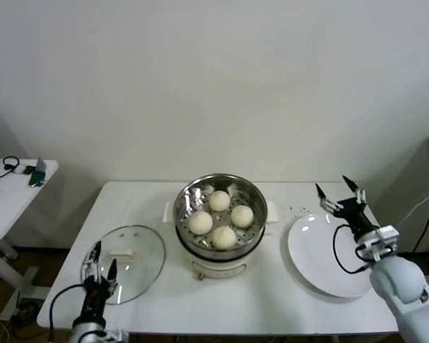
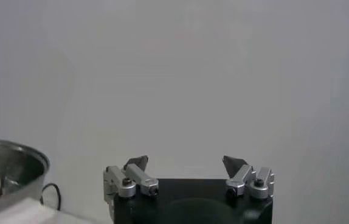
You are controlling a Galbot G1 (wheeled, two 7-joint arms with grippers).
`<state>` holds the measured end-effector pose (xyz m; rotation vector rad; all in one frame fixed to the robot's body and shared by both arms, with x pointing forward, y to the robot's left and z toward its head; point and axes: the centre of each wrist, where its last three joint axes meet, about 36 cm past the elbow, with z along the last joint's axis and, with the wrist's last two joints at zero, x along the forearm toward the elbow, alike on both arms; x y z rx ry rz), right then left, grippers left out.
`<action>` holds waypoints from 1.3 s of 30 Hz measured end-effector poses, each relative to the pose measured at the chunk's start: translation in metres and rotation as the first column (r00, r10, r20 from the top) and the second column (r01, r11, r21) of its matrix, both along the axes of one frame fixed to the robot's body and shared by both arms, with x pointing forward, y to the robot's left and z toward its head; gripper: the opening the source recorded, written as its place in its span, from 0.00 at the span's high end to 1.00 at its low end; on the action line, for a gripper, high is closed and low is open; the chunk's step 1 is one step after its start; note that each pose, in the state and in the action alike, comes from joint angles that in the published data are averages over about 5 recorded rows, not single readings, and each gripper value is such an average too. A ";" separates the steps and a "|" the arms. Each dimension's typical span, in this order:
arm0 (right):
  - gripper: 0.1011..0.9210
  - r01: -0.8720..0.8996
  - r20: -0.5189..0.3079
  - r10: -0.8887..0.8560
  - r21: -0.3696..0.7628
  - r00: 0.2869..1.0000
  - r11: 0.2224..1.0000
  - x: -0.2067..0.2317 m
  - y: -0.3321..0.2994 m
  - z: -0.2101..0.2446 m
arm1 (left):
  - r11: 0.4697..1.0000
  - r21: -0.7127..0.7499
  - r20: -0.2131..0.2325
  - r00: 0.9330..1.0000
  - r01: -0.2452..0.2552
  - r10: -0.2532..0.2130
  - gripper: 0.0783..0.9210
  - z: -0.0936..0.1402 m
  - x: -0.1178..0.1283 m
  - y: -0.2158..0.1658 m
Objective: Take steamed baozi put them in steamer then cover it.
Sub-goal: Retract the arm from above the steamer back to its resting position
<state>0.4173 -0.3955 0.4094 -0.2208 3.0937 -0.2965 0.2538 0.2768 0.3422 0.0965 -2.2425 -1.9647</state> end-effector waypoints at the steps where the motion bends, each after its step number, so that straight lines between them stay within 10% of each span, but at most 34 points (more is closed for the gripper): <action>1: 0.12 0.013 -0.006 -0.013 0.003 1.000 1.000 -0.005 -0.002 -0.004 | 1.000 0.014 -0.001 1.000 0.003 -0.003 0.12 -0.005 0.000 -0.001; 39: 0.12 0.155 -0.083 -0.155 -0.003 0.984 0.988 -0.077 -0.040 -0.045 | 0.975 0.220 -0.049 0.999 0.021 -0.011 0.12 -0.088 0.079 0.021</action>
